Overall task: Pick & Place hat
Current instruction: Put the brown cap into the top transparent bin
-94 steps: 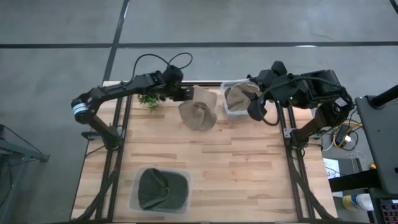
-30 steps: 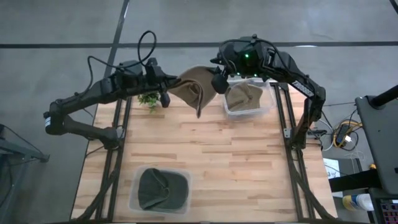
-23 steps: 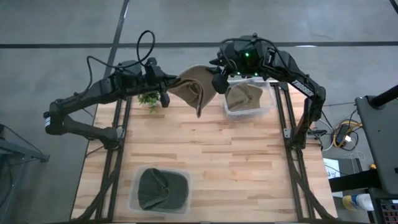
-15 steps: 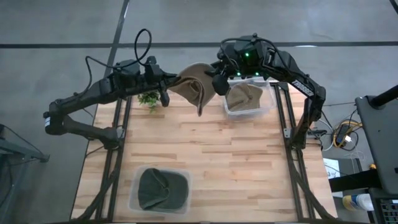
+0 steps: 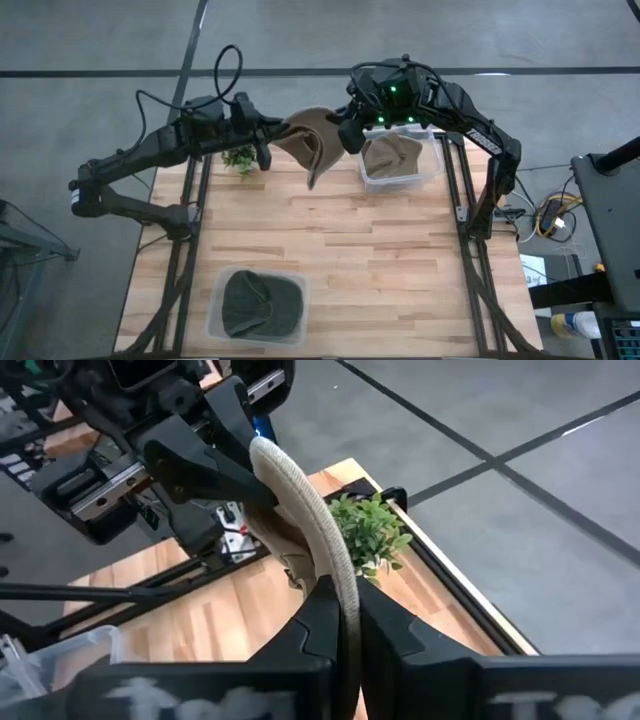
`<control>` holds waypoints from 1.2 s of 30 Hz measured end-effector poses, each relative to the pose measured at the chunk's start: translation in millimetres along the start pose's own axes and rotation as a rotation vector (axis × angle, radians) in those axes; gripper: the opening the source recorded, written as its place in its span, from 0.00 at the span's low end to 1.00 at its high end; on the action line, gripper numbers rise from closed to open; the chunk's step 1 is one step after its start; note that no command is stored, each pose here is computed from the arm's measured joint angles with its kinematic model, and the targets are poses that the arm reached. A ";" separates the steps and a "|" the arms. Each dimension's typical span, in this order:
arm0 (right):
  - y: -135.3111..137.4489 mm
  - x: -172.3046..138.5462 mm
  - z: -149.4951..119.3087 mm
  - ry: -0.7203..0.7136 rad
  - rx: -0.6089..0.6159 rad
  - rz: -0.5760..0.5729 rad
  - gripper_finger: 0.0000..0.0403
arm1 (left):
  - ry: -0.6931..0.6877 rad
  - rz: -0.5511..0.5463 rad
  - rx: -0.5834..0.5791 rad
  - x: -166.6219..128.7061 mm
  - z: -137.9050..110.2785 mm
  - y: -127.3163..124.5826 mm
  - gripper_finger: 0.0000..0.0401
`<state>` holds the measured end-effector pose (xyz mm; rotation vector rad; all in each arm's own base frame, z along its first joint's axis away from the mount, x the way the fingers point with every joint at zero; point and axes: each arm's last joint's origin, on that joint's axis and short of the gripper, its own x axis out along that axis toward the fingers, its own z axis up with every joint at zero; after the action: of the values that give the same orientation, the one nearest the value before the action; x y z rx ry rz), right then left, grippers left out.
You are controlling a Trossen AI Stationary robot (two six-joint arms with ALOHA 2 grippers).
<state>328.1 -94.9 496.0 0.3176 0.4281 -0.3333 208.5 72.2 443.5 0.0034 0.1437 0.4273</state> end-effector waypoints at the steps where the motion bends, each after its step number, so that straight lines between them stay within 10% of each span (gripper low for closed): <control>1: -0.2 0.0 0.1 0.000 0.007 -0.001 0.03 | -0.002 0.010 -0.032 -0.5 0.8 0.4 0.08; 17: -10.1 8.5 -11.5 0.095 0.202 -0.069 0.02 | -0.167 0.024 -0.174 -30.1 42.3 6.9 0.30; 26: -32.7 6.4 -25.9 0.189 0.314 -0.342 0.02 | -0.202 0.028 -0.123 -36.4 50.9 7.8 0.35; 36: -48.6 -48.9 -22.5 0.170 0.281 -0.384 0.02 | -0.153 0.041 -0.147 -26.6 38.2 7.0 0.35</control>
<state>260.0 -118.3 487.6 0.5415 0.6129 -0.7488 187.0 68.6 485.2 -0.1054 -0.0390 0.4763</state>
